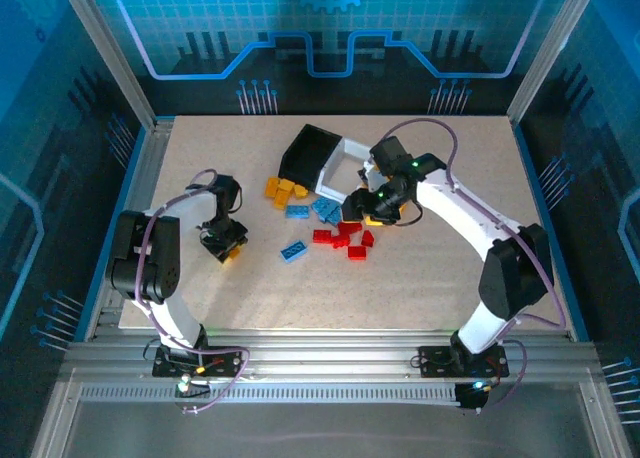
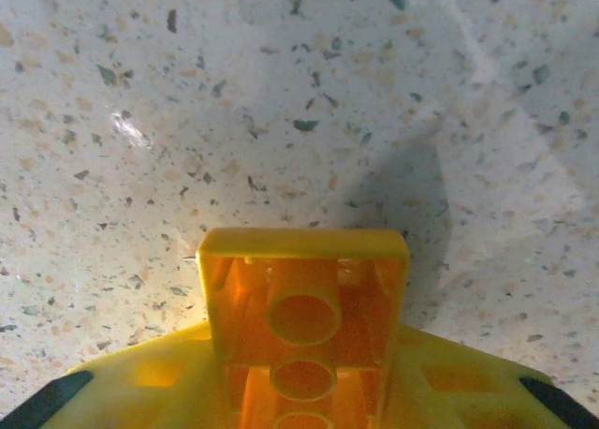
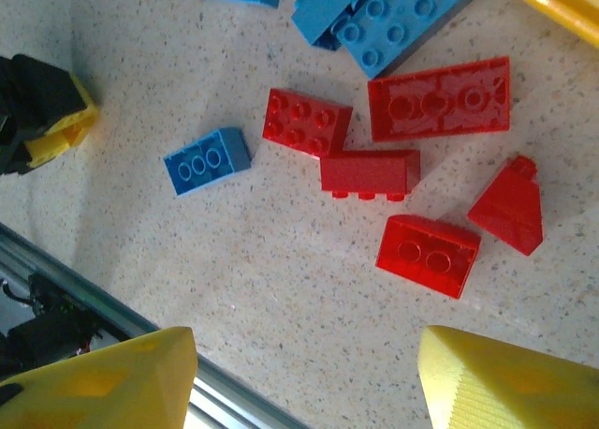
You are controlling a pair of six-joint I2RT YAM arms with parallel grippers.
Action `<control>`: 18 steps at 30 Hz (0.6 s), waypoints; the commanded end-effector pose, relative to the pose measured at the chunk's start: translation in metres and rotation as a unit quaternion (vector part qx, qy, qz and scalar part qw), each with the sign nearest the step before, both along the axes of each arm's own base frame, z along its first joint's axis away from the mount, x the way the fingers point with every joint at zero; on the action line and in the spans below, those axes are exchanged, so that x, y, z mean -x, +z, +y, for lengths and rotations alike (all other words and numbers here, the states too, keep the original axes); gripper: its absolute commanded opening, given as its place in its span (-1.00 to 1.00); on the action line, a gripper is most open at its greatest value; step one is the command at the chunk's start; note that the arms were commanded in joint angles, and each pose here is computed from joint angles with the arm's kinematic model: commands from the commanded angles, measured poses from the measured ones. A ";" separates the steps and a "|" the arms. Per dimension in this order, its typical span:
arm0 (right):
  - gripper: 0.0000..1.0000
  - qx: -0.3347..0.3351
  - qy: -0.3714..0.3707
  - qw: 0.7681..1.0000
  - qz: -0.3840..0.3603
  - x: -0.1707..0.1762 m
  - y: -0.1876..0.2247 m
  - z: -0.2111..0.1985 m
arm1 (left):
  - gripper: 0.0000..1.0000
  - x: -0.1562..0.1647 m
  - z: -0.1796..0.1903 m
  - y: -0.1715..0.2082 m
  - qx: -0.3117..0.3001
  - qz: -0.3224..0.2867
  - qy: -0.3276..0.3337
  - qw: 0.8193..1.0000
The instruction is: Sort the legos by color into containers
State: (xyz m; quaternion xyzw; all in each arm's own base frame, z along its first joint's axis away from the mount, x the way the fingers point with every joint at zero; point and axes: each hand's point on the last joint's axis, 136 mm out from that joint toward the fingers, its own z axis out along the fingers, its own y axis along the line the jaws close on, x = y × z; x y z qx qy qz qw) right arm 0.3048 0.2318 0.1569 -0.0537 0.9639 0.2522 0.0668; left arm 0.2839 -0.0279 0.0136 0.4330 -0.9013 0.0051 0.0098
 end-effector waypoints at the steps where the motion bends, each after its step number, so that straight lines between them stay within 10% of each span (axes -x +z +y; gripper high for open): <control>1: 0.30 0.015 -0.017 1.000 0.005 -0.008 0.002 -0.001 | -0.31 -0.012 -0.002 0.011 0.013 -0.007 -0.015 1.000; 18: 0.27 -0.018 -0.079 0.996 0.033 -0.052 0.002 -0.008 | -0.38 -0.160 -0.103 0.117 0.093 -0.169 -0.140 0.971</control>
